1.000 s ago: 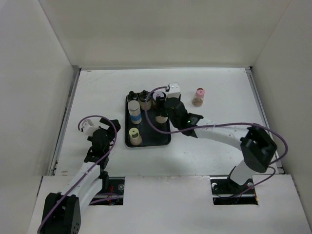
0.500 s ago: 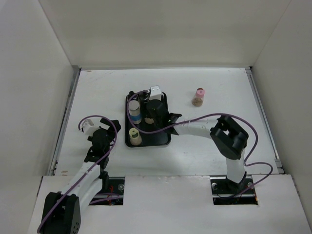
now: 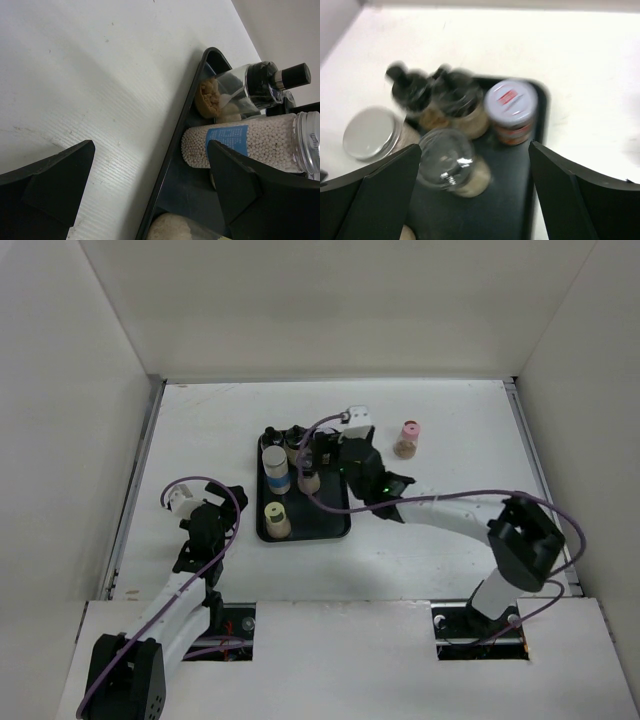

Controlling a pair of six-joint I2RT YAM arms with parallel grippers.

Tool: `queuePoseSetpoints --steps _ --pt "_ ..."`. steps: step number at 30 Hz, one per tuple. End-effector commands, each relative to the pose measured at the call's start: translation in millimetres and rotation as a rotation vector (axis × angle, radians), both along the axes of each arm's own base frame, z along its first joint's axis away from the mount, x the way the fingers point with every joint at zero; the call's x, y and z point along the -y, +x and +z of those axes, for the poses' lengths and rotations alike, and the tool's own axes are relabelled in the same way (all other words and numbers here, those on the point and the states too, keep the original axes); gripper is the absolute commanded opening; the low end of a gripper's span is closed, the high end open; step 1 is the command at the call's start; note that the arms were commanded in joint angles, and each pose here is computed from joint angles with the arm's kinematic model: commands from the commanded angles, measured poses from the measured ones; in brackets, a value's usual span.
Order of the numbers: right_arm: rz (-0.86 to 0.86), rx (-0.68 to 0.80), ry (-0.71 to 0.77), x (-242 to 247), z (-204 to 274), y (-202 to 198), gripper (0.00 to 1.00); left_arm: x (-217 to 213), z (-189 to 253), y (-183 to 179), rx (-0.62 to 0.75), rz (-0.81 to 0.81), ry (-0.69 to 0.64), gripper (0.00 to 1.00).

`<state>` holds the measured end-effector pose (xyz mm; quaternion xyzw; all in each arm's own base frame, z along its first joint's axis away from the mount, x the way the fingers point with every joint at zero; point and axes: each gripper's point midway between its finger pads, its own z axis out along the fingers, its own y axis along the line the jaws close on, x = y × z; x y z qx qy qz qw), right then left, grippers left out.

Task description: Organize the condiment bottles

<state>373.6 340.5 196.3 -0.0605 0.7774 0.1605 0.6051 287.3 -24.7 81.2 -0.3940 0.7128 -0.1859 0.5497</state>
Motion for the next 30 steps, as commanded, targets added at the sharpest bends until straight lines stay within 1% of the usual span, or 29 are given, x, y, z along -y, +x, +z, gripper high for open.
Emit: queuePoseSetpoints --steps 1,4,7,9,11,13,16,19,21,25,27,28,30 --pt "-0.140 0.083 0.152 62.4 42.5 24.1 0.92 0.2 15.9 6.5 0.060 0.004 -0.001 1.00" --pt "-0.272 0.081 0.132 125.0 35.5 44.5 0.84 1.1 14.6 6.4 0.055 -0.002 -0.003 1.00" --pt "-0.404 0.053 0.057 184.2 21.1 65.9 0.85 -0.4 15.3 6.8 0.057 0.008 0.001 1.00" --pt "-0.451 0.013 0.017 206.6 11.2 78.1 0.89 0.4 13.3 7.4 0.048 0.005 0.002 1.00" --pt "-0.463 -0.025 -0.020 215.4 0.0 89.1 0.93 1.2 13.2 7.4 0.047 0.001 0.001 1.00" --pt "-0.454 -0.054 -0.056 216.0 -11.1 96.0 0.95 -0.3 13.7 7.4 0.049 0.009 0.005 1.00" --pt "-0.479 -0.088 -0.088 223.2 -28.3 111.2 0.95 0.5 12.3 7.3 0.044 0.004 0.006 1.00" --pt "-0.488 -0.117 -0.103 226.9 -43.6 125.5 0.92 -0.4 15.9 7.7 0.056 0.008 0.011 1.00" --pt "-0.496 -0.126 -0.110 229.0 -48.1 133.3 0.86 -1.0 15.1 7.7 0.053 0.011 0.014 1.00" --pt "-0.506 -0.133 -0.119 230.5 -51.4 138.9 0.66 -0.1 16.8 7.4 0.060 0.006 0.011 1.00" --pt "-0.509 -0.132 -0.124 231.9 -51.5 139.3 0.53 0.0 15.1 7.6 0.053 0.008 0.014 1.00" --pt "-0.516 -0.133 -0.121 233.8 -51.3 138.2 0.44 1.2 14.1 7.7 0.048 0.002 0.011 1.00" --pt "-0.521 -0.119 -0.109 235.7 -44.3 130.7 0.39 2.4 13.3 7.7 0.046 -0.003 0.007 1.00"
